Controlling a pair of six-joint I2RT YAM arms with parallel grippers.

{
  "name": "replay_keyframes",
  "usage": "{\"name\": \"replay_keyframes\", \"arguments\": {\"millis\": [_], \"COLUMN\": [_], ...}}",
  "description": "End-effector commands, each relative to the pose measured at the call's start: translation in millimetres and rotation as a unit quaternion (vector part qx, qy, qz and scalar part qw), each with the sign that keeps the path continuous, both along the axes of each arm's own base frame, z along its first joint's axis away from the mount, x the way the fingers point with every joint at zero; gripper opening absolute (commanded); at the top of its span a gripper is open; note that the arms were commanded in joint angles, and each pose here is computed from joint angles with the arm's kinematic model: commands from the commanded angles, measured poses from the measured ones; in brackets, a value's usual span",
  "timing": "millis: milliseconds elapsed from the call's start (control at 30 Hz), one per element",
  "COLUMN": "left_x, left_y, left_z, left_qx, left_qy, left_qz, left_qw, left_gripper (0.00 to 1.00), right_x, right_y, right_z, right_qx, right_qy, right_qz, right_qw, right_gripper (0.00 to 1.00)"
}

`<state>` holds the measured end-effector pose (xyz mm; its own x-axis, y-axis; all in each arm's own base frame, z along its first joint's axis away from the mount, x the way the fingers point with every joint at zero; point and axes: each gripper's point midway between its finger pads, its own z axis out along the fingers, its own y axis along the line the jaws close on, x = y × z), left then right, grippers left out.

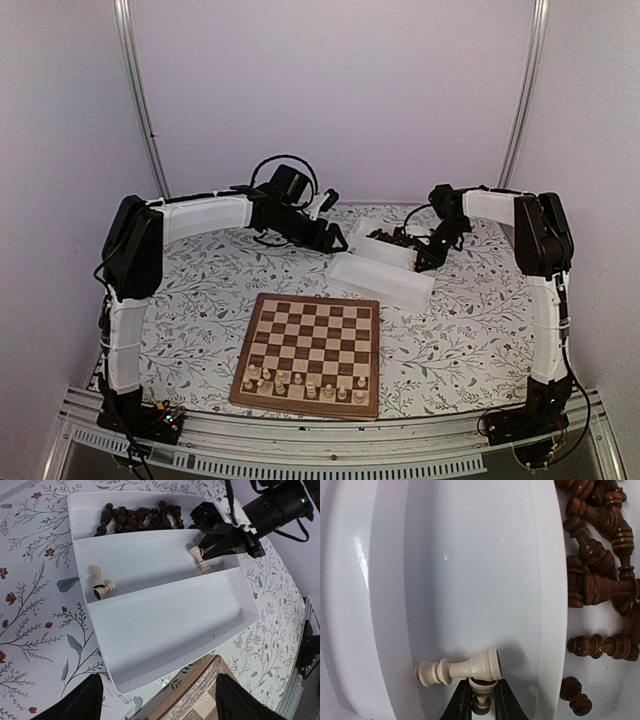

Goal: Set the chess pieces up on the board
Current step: Pick up the chess piece from the storage box, then place the chess piece on the chessboard.

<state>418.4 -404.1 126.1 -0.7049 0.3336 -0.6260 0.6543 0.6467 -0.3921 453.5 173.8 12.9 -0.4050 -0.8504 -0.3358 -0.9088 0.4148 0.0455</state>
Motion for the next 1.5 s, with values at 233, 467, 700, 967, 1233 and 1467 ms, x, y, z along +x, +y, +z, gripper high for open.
{"name": "replay_keyframes", "arguments": {"millis": [233, 467, 700, 967, 1233, 1467], "left_x": [-10.1, -13.1, -20.2, -26.6, -29.1, -39.2], "left_y": [-38.4, -71.2, -92.1, -88.4, -2.4, 76.7], "left_z": [27.5, 29.9, 30.8, 48.2, 39.3, 31.6], "left_qx": [-0.042, -0.076, -0.104, -0.149, -0.080, -0.025], "left_qy": [-0.038, -0.042, -0.035, 0.003, 0.014, -0.008], "left_qz": [-0.019, -0.026, -0.037, -0.033, 0.059, 0.124], "left_qw": [0.998, 0.996, 0.993, 0.988, 0.995, 0.992], "left_gripper": [0.78, 0.78, 0.77, 0.77, 0.77, 0.77], "right_x": [-2.6, -4.3, -24.4, -59.6, -127.0, -171.7], "right_y": [15.2, 30.9, 49.9, 67.8, 99.4, 148.4], "right_z": [54.7, 108.5, 136.6, 161.3, 104.9, 83.9], "right_qx": [0.074, 0.190, 0.271, 0.286, 0.144, 0.104], "right_qy": [-0.015, -0.005, 0.030, -0.001, 0.009, 0.021], "right_qz": [-0.043, -0.058, -0.035, 0.030, 0.132, 0.199], "right_qw": [0.996, 0.980, 0.962, 0.958, 0.981, 0.974], "right_gripper": [0.02, 0.01, 0.00, 0.03, 0.04, 0.04]}}
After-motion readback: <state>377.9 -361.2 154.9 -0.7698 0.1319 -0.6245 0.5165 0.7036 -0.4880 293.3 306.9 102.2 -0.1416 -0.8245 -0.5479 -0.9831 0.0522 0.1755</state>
